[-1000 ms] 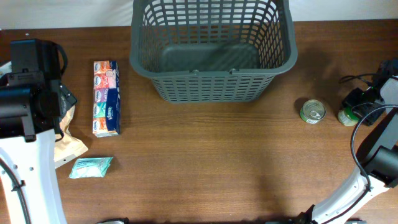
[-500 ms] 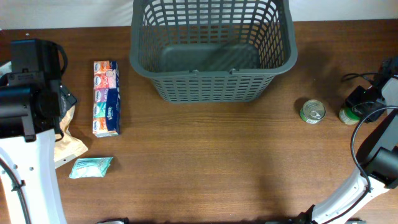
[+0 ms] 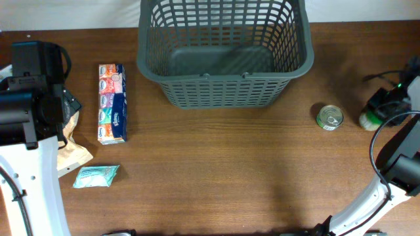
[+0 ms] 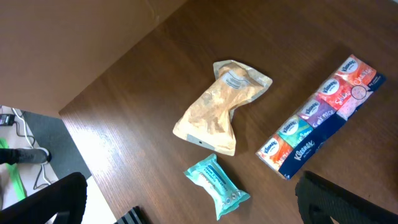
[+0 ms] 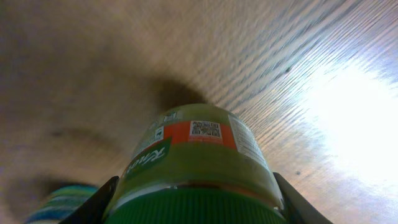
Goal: Pack container
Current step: 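Lift the green-capped jar with the right gripper, then carry the jar with the right gripper over the gray basket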
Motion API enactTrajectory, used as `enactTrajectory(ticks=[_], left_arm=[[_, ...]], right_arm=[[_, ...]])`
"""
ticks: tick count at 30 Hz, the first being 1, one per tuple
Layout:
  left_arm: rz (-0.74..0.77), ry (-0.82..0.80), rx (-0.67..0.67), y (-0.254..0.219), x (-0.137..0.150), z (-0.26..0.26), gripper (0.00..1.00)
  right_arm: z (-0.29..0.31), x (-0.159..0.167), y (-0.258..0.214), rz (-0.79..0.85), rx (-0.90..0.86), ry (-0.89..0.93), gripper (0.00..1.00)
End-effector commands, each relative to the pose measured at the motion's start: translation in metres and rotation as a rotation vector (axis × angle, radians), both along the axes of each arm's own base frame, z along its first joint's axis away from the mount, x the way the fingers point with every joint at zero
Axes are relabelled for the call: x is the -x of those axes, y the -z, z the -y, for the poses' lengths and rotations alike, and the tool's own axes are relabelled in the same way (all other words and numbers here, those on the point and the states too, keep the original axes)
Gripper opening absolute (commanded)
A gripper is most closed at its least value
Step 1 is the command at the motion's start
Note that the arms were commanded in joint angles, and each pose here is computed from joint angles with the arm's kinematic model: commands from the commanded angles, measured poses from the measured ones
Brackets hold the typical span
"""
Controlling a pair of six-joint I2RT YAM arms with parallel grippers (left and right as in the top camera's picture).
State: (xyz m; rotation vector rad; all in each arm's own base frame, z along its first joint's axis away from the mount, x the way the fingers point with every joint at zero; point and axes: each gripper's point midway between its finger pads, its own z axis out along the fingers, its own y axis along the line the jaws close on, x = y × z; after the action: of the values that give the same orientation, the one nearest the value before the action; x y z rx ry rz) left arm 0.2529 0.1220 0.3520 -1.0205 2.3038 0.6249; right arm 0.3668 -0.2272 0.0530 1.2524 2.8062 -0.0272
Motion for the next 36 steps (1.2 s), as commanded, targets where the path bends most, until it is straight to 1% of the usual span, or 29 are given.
enactTrajectory(ticks=[1,4,7,11,15,20,24,28,31,33,36], left_arm=[[0.001,-0.010,0.006,0.002,-0.001,-0.001,1.00],[0.001,-0.010,0.006,0.002,-0.001,-0.001,1.00],[0.001,-0.010,0.006,0.002,-0.001,-0.001,1.00],[0.001,-0.010,0.006,0.002,-0.001,-0.001,1.00],[0.001,-0.010,0.006,0.002,-0.001,-0.001,1.00],[0.001,-0.010,0.006,0.002,-0.001,-0.001,1.00],[0.001,-0.010,0.006,0.002,-0.001,-0.001,1.00],[0.001,-0.010,0.006,0.002,-0.001,-0.001,1.00],[0.001,-0.010,0.006,0.002,-0.001,-0.001,1.00],[0.001,-0.010,0.006,0.002,-0.001,-0.001,1.00],[0.001,-0.010,0.006,0.002,-0.001,-0.001,1.00]], right_arm=[[0.011,-0.022,-0.038,0.086,0.043,0.006,0.04],[0.012,-0.032,-0.070,0.136,0.045,0.002,0.04],[0.007,-0.045,-0.111,0.226,0.025,-0.011,0.04],[-0.002,-0.062,-0.180,0.395,0.015,-0.042,0.03],[-0.016,-0.069,-0.256,0.587,0.037,-0.088,0.04],[-0.063,-0.064,-0.355,0.876,0.023,-0.185,0.04],[-0.114,-0.060,-0.405,1.041,-0.014,-0.293,0.04],[-0.176,-0.062,-0.432,1.119,-0.059,-0.418,0.04],[-0.223,-0.067,-0.437,1.139,-0.081,-0.516,0.04],[-0.246,-0.074,-0.433,1.121,-0.048,-0.541,0.04],[-0.277,-0.087,-0.423,1.091,0.049,-0.608,0.04]])
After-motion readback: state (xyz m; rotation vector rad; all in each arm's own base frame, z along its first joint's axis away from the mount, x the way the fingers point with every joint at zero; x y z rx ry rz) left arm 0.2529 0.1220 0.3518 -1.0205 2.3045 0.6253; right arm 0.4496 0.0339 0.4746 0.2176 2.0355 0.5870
